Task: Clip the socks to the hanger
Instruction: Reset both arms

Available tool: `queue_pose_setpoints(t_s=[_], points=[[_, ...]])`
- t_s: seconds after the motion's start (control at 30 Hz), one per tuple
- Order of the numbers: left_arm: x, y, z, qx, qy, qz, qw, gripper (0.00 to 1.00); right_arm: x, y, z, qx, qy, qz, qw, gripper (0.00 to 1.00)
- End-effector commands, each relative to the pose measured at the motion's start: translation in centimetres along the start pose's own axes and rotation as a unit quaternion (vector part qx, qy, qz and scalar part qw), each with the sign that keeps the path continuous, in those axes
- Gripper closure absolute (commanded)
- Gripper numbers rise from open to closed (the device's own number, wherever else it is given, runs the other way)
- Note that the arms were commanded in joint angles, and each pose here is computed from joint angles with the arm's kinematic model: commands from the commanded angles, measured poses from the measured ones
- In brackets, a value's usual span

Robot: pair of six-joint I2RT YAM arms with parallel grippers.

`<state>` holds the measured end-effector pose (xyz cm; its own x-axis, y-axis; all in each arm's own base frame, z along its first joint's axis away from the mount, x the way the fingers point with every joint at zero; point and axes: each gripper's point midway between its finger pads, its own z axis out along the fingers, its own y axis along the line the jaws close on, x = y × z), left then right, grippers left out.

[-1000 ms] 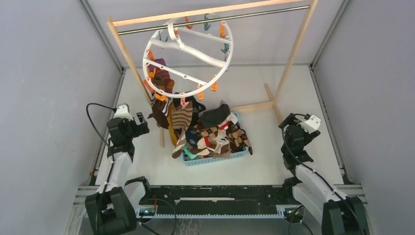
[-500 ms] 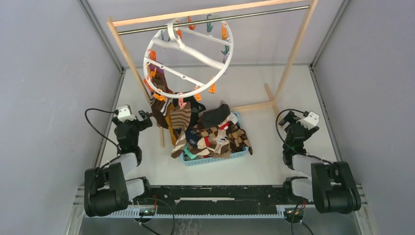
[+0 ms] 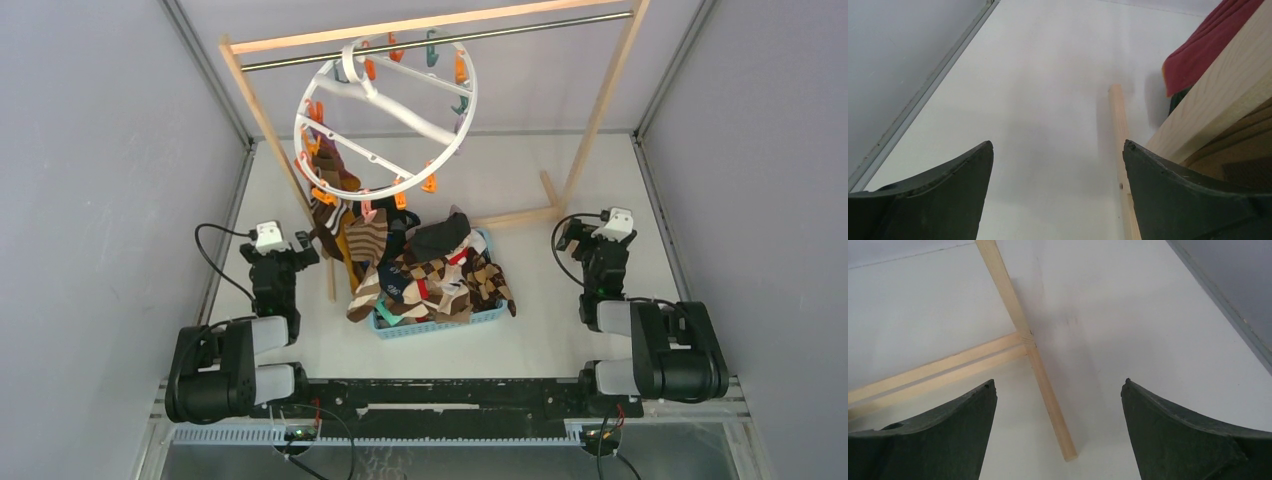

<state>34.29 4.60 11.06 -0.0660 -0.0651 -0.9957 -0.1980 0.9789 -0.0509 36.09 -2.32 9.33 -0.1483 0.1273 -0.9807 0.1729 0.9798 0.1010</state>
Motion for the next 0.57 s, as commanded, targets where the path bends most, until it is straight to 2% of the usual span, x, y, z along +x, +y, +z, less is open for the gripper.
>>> queue_pose_setpoints(t_s=[0.0,0.53], points=[[-2.57,0.33,0.91,-0.014,-0.036,0.01,0.999,0.0,-1.0,0.75,0.38,-0.022,-0.01,0.004,1.0,0.0],[-2.51,0.23,0.98,-0.014,-0.033,0.012,0.999,0.0,-0.99,0.75,0.37,-0.022,-0.01,0.004,1.0,0.0]])
